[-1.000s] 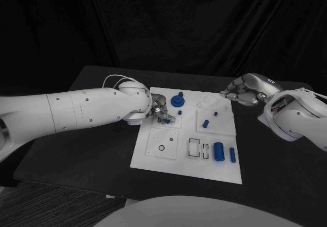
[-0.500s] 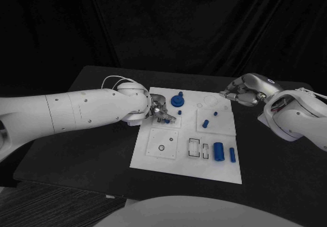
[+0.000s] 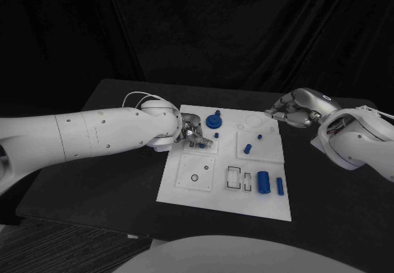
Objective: Assemble the parts on the task board
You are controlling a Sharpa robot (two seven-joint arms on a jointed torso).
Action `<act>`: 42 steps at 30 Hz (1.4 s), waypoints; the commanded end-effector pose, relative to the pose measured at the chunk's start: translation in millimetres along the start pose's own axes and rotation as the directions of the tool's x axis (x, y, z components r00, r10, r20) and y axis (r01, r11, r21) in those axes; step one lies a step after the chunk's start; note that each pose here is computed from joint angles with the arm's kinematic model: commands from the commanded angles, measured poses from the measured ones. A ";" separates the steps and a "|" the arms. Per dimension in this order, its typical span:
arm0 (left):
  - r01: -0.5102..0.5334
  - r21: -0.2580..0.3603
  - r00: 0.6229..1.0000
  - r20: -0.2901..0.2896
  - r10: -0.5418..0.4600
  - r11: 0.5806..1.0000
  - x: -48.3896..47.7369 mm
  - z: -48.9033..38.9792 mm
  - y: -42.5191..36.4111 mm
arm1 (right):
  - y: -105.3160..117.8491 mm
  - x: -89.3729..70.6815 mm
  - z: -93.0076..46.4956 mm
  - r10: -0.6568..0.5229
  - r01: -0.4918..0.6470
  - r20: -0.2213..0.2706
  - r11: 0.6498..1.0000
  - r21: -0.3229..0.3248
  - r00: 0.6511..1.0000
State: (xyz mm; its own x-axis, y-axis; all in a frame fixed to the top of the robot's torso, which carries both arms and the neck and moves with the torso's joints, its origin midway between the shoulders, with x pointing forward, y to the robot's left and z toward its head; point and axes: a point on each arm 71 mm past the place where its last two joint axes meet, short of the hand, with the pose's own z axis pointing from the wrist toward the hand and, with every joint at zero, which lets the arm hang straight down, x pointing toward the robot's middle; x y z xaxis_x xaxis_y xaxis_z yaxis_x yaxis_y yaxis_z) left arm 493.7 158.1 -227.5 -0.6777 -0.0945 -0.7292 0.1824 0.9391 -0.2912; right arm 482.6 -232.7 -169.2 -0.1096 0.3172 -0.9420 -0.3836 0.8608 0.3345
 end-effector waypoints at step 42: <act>0.009 0.033 1.000 0.010 -0.009 0.999 1.6 -1.2 -2.7 | -2.8 0.9 -0.7 -0.005 0.005 -0.009 1.000 0.023 1.000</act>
State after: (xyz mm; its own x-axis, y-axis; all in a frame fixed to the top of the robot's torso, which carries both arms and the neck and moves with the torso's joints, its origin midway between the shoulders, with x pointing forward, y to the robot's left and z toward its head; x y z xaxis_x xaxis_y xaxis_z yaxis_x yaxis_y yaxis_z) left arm 492.2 157.4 -226.6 -0.6738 -0.1004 -0.7321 0.1936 0.9322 -0.3060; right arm 482.7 -233.4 -169.5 -0.1129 0.3149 -0.9424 -0.3809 0.8623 0.3337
